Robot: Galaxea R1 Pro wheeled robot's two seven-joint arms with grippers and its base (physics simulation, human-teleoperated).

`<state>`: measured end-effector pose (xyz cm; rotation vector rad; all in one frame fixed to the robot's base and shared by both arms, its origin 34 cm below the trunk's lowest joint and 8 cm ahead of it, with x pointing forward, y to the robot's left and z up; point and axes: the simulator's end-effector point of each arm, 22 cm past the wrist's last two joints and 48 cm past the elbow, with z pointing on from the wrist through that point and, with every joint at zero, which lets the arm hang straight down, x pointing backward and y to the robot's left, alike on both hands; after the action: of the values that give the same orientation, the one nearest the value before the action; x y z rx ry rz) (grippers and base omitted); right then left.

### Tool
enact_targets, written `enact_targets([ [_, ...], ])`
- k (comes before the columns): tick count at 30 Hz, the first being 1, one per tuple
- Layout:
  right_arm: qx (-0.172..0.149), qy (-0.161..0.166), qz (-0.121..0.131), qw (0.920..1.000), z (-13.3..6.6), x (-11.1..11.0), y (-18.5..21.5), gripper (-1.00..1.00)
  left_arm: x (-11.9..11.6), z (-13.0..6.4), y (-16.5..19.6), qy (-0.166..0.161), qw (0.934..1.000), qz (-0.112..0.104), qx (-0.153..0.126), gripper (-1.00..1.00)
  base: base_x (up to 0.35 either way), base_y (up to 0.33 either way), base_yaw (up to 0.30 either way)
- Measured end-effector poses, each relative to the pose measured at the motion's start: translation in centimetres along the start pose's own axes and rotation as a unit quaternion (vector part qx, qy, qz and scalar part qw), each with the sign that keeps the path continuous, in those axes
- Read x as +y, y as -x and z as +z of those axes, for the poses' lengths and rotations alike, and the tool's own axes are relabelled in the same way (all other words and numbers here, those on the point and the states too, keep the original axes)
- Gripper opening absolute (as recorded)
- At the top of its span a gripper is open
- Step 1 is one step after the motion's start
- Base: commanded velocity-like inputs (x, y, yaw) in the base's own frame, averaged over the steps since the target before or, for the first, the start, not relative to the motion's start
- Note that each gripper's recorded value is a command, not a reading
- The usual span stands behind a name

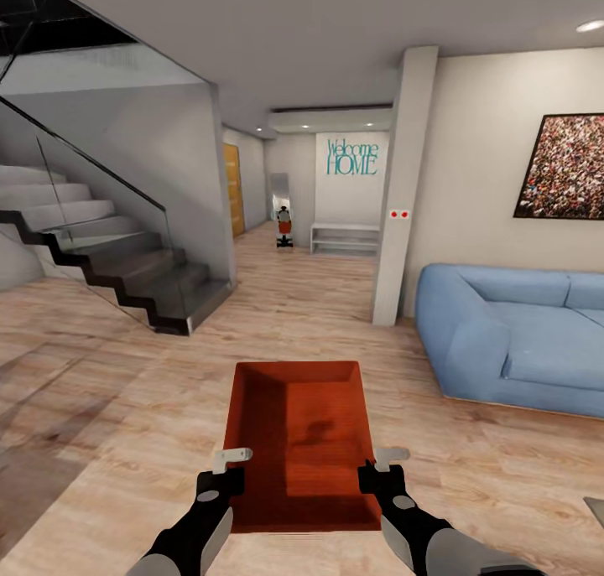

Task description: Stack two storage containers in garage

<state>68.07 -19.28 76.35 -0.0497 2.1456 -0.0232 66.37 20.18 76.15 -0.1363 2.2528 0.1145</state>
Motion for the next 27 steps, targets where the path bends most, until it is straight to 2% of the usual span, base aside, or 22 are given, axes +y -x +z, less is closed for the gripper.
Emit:
enact_targets([
  [27,0.0,0.0,0.0,1.0,0.01,0.01,0.03,-1.0,0.01,0.0,0.03,0.0,1.0,0.0,0.0,-1.0,0.321,0.0,0.0],
])
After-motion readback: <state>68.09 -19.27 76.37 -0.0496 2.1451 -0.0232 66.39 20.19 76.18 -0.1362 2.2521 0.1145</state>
